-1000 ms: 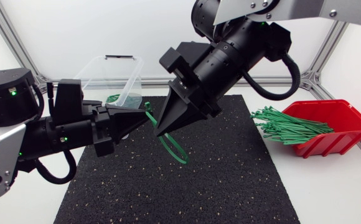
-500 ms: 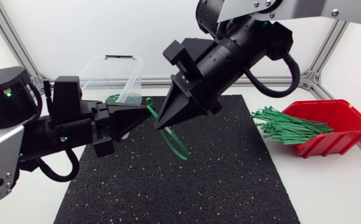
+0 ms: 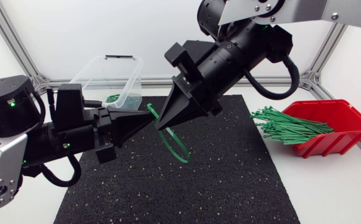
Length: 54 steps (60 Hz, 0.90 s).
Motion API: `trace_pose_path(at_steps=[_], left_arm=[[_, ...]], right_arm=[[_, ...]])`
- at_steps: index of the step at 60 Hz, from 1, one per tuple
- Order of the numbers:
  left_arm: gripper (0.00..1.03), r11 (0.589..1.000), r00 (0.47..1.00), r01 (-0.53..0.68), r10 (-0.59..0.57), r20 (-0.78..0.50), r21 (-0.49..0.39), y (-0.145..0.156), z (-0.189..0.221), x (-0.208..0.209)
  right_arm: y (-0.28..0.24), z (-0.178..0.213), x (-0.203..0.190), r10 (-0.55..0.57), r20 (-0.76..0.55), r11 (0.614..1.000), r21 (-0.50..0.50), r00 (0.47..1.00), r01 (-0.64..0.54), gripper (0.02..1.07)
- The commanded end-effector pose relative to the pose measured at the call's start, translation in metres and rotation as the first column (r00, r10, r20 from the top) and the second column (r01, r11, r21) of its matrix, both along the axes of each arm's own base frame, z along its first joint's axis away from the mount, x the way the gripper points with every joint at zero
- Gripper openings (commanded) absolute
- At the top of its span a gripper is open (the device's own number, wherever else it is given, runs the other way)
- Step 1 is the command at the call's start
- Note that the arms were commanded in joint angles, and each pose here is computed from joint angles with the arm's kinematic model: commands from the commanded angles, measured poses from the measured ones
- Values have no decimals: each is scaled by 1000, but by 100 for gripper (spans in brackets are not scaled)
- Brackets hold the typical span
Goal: Take a green cable tie from the red box, thread the tail through the head to close it, then place it in the transparent bin on the left.
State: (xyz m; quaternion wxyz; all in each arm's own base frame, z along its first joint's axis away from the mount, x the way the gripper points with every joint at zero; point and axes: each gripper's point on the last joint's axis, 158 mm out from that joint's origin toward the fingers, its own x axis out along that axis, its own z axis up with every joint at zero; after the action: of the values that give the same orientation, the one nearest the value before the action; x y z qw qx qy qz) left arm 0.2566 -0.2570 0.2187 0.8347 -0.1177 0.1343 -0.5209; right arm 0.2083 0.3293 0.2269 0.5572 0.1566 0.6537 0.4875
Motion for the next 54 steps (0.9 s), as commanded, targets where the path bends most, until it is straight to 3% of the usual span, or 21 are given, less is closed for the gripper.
trace_pose_path(at_steps=[1, 54], left_arm=[[3, 1000, 1000, -24, 24, -16, -14, 4, -2, 3], [4, 998, 999, -50, 50, -3, -50, 4, 3, 0]], right_arm=[[-4, 1, -4, -20, -23, 1000, -4, 1000, 20, 7], [-2, -3, -1, -18, -31, 1000, -5, 999, 18, 7]])
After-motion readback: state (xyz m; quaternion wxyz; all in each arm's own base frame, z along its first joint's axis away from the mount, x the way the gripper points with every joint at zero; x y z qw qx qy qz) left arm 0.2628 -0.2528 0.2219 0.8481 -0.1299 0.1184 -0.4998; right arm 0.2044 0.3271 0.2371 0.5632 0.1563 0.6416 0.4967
